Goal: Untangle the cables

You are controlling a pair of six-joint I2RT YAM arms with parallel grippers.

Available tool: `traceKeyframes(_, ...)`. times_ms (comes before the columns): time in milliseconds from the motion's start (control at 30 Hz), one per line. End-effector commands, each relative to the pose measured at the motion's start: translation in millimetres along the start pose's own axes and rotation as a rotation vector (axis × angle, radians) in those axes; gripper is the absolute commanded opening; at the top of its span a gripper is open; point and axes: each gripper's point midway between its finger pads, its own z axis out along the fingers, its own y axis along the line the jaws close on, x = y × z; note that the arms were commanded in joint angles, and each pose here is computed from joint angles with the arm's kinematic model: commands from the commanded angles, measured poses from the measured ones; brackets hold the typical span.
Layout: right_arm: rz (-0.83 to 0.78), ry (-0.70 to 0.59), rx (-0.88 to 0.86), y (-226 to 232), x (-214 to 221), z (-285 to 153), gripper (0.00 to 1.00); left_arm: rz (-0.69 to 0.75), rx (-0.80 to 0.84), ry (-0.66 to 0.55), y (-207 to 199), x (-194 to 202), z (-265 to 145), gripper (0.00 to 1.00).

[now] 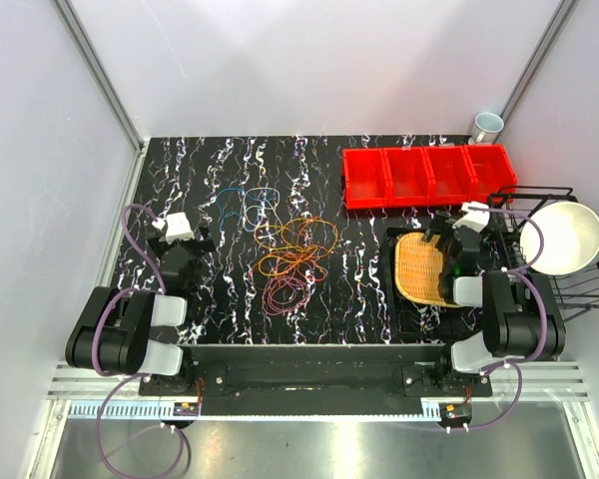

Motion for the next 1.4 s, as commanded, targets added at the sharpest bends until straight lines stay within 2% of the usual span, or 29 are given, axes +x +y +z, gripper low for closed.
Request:
traceKeyframes(0,-0.023,-0.047,-0.181,37.8,-52.1,1.4,1.00,-0.024,0.008,-0.065,-2.8,-20.9,6.2,0.99)
traceKeyframes(133,-0.025,-0.040,-0.221,47.7,-75.8,-1.1,1.00,-0.024,0.006,-0.065,-2.3,-20.9,6.3,0.99)
traceKeyframes(467,0.035,0.034,-0.382,82.8,-102.8,-11.3,1.00,-0.025,0.006,-0.067,-2.3,-21.4,6.3,0.99)
traceKeyframes(633,0.065,0.021,-0.477,102.5,-125.3,-19.1,1.00,-0.018,-0.002,-0.047,-0.4,-23.2,5.7,0.99)
traceKeyframes(800,0.087,0.053,-0.556,122.3,-138.9,-27.0,1.00,0.005,0.022,-0.024,-6.1,-44.6,11.0,0.99)
traceKeyframes(833,0.113,0.059,-0.565,125.7,-141.7,-28.7,1.00,0.006,0.016,-0.009,-4.0,-49.7,7.8,0.99)
traceKeyframes(900,0.170,0.090,-0.566,130.4,-144.2,-30.1,1.00,-0.090,-0.001,-0.053,-5.0,-80.8,9.5,0.99)
traceKeyframes(933,0.257,0.102,-0.561,135.9,-156.1,-30.6,1.00,-0.114,-0.010,-0.009,-3.0,-83.6,3.4,0.99)
traceKeyframes(967,0.301,0.138,-0.556,138.2,-154.9,-31.1,1.00,-0.226,-0.028,-0.028,-4.4,-113.1,6.0,0.99)
traceKeyframes(1000,0.336,0.169,-0.584,146.0,-154.7,-31.8,1.00,-0.275,-0.089,-0.002,4.2,-120.9,3.0,0.99)
traceKeyframes(1033,0.400,0.180,-0.603,154.2,-165.6,-33.2,1.00,-0.279,-0.165,0.123,15.7,-103.5,-9.1,0.99)
traceKeyframes(1067,0.441,0.215,-0.594,156.5,-164.7,-32.5,1.00,-0.416,-0.234,0.094,21.6,-128.5,-10.0,0.99)
traceKeyframes(1100,0.481,0.237,-0.576,158.3,-167.9,-27.0,1.00,-0.471,-0.360,0.090,41.1,-130.0,-16.0,0.99)
traceKeyframes(1133,0.497,0.256,-0.588,161.6,-167.3,-27.3,1.00,-0.479,-0.440,0.179,51.9,-121.2,-31.4,0.99)
traceKeyframes(1167,0.498,0.256,-0.622,166.7,-170.0,-28.5,1.00,-0.564,-0.493,0.181,56.4,-121.2,-35.9,0.99)
traceKeyframes(1200,0.520,0.279,-0.650,172.0,-166.5,-29.3,1.00,-0.567,-0.454,0.218,53.0,-119.9,-35.6,0.99)
traceKeyframes(1233,0.677,0.334,-0.637,176.4,-168.7,-30.8,1.00,-0.571,-0.391,0.221,45.4,-128.5,-30.9,0.99)
traceKeyframes(1267,0.759,0.337,-0.666,176.9,-178.6,-29.9,1.00,-0.536,-0.332,0.241,39.2,-131.2,-27.9,0.99)
traceKeyframes(1300,0.789,0.444,-0.847,194.1,-170.9,-48.1,1.00,-0.539,-0.266,0.269,29.0,-132.2,-26.3,0.99)
traceKeyframes(1333,0.856,0.471,-0.959,203.5,-180.6,-57.7,1.00,-0.532,-0.243,0.276,25.1,-134.9,-24.6,0.99)
traceKeyframes(1367,0.857,0.360,-1.106,210.0,-206.2,-67.4,1.00,-0.513,-0.220,0.286,21.8,-133.9,-24.2,0.99)
